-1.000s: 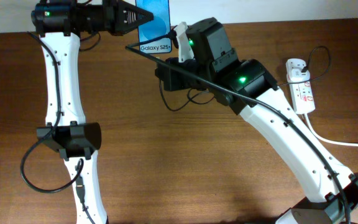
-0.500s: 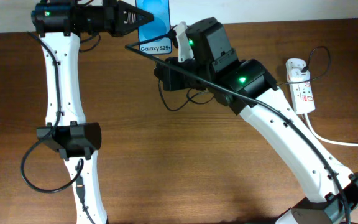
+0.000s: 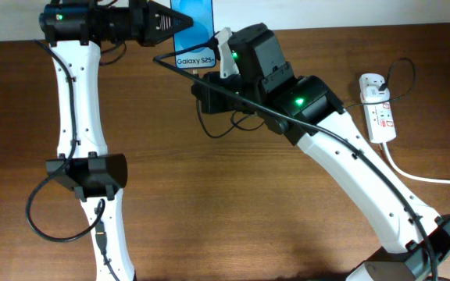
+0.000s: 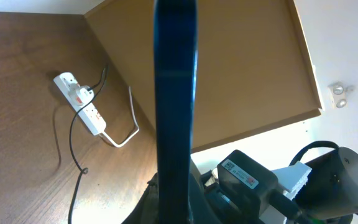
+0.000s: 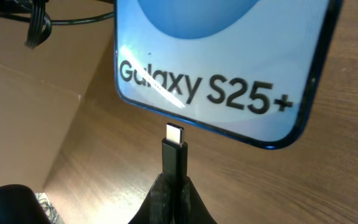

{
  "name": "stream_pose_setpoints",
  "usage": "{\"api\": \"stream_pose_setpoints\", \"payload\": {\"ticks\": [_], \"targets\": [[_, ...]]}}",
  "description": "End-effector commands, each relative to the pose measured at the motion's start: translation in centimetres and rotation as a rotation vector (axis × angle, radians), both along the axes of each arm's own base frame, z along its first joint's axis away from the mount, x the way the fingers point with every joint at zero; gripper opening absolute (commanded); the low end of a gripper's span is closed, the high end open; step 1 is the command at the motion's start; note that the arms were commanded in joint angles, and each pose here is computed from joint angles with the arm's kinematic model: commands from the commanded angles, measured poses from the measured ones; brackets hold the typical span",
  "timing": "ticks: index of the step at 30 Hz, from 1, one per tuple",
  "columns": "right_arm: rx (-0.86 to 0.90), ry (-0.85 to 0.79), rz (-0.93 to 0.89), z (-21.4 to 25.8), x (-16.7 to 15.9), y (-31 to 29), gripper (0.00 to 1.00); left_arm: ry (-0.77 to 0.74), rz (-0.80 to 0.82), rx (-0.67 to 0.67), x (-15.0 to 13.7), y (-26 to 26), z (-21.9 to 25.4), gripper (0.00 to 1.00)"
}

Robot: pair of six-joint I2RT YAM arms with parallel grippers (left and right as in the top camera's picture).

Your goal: Plug charger to phone and switch on socket

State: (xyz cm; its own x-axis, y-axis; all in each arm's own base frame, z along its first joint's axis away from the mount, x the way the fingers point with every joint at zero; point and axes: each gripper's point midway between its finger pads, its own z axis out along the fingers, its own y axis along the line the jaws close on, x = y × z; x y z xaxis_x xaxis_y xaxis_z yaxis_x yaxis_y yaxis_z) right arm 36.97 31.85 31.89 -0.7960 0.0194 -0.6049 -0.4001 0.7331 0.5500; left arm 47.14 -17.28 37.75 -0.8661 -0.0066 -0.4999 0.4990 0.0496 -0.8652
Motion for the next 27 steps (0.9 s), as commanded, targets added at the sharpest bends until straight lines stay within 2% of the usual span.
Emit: {"api": "stream_pose_setpoints", "payload": {"ticks": [1,27], "targets": [[-0.002,-0.027,-0.028,0.66,0.71,-0.31,0.04,-0.022,-0.031,-0.042,-0.91,0.19,1.46,0.00],[-0.004,-0.046,-0.045,0.88,1.14,-0.43,0.04,-0.008,-0.038,-0.042,-1.10,-0.13,1.40,0.00]]}}
